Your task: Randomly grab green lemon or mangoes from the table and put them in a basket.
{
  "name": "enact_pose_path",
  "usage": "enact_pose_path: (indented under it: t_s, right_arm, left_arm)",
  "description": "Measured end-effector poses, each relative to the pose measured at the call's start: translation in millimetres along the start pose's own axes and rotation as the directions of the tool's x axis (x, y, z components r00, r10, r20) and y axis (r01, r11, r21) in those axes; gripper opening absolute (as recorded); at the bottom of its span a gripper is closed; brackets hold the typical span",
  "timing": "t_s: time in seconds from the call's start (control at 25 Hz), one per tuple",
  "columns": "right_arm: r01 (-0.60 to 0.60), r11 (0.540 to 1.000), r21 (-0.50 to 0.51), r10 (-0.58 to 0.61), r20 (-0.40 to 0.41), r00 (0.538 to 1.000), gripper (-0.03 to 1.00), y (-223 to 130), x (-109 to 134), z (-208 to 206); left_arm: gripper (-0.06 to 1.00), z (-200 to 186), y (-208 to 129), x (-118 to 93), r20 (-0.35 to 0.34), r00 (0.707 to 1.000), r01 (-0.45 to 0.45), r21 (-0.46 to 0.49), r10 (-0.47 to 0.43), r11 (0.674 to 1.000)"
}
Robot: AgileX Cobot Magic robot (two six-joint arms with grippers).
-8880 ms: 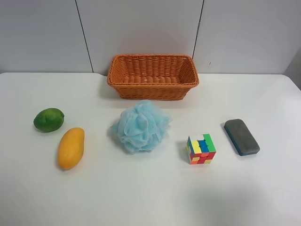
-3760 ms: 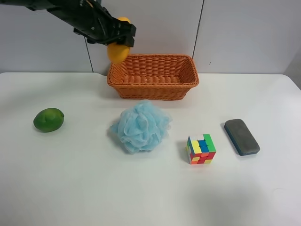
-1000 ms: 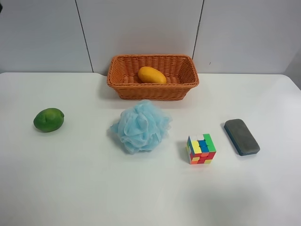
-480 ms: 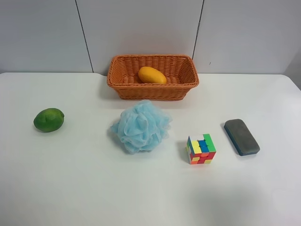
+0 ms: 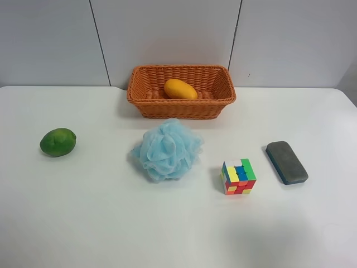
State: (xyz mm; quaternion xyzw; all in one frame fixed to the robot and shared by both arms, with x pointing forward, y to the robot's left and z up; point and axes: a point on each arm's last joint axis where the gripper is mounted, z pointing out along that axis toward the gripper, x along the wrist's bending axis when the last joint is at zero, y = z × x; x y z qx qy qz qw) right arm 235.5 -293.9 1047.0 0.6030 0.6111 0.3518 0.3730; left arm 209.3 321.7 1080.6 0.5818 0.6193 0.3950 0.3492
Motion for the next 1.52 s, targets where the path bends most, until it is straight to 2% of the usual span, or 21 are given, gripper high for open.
enact_pose_path:
  t_s: [0.16,0.28,0.76,1.52]
  right_arm:
    - [0.0,1.0,0.0,0.0,0.0,1.0,0.98,0,0,0]
    - [0.0,1.0,0.0,0.0,0.0,1.0,0.98,0,0,0]
    - [0.0,1.0,0.0,0.0,0.0,1.0,0.98,0,0,0]
    - [0.0,1.0,0.0,0.0,0.0,1.0,0.98,0,0,0]
  left_arm:
    - [0.99,11,-10,-7,-0.068,0.996,0.055,0.059,-0.051,0.997]
    - [0.99,18,-17,-12,-0.095,0.995,0.044,0.096,-0.035,0.994]
    - [0.99,29,-14,-18,-0.031,0.998,0.047,0.009,-0.047,0.999]
    - [0.99,29,-13,-18,-0.028,0.998,0.049,-0.001,-0.049,0.999]
